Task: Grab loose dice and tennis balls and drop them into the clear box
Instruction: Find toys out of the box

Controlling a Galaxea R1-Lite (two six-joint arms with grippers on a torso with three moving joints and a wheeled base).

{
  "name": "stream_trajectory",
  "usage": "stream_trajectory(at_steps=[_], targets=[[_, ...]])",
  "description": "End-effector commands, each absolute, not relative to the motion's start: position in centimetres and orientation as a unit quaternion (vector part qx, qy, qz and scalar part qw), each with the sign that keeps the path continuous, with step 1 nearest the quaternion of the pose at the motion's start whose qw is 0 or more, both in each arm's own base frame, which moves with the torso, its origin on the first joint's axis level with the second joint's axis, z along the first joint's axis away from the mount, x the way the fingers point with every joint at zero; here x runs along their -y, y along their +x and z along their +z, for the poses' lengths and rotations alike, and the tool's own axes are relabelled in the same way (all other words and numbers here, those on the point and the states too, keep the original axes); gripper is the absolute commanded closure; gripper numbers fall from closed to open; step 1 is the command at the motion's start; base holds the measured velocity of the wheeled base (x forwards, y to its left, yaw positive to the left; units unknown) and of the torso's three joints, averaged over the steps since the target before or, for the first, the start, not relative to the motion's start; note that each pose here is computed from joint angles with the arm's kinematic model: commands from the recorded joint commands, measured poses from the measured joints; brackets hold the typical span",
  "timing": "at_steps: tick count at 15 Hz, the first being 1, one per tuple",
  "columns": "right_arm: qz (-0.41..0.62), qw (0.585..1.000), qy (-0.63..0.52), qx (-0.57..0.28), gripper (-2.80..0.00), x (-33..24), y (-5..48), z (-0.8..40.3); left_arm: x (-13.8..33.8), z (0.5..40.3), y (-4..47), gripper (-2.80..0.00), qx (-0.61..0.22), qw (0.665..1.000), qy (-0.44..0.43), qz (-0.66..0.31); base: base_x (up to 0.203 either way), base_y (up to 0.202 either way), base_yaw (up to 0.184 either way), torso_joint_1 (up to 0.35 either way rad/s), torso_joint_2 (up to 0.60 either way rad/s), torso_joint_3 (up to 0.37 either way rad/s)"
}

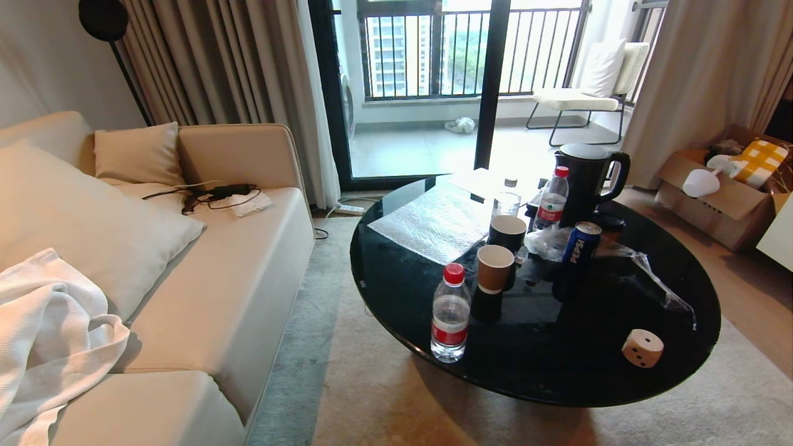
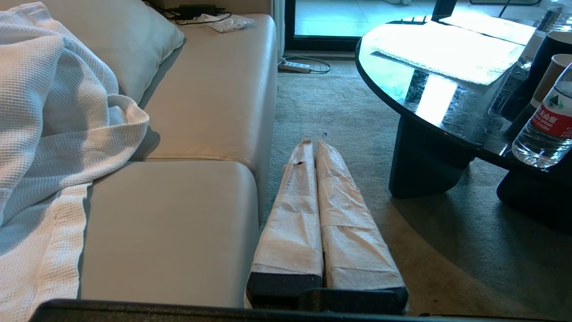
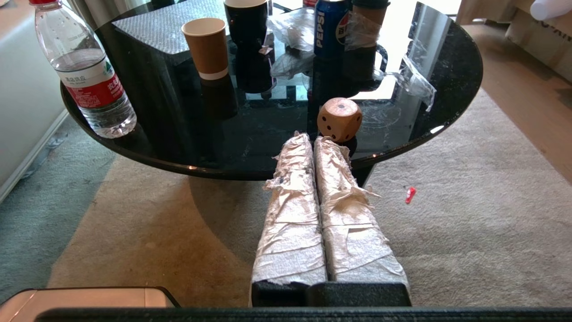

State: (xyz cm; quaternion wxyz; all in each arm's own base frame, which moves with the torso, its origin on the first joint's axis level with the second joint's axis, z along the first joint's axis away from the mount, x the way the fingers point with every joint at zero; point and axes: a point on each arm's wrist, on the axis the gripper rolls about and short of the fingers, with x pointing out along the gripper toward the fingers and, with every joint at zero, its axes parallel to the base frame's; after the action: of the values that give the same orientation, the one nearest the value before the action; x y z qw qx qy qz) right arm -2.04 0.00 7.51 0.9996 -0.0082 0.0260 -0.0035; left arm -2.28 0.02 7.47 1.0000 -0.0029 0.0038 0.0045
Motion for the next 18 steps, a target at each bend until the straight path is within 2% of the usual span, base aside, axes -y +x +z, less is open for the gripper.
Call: stream_trajectory(at_steps=[1,18], targets=[[-0.003,1.0,-0.008,-0.027,0.0,-0.01,-2.03,7.51,-0.02,7.47,-2.28,0.0,-0.004,1.0,-0.003,0.005,0.0,0.0,0.0,0.0,0.0,0.0],[-0.003,1.0,-0.009,-0.026,0.0,-0.01,-2.03,7.52,-0.02,7.47,-2.28,0.0,-0.004,1.0,-0.002,0.005,0.0,0.0,0.0,0.0,0.0,0.0]])
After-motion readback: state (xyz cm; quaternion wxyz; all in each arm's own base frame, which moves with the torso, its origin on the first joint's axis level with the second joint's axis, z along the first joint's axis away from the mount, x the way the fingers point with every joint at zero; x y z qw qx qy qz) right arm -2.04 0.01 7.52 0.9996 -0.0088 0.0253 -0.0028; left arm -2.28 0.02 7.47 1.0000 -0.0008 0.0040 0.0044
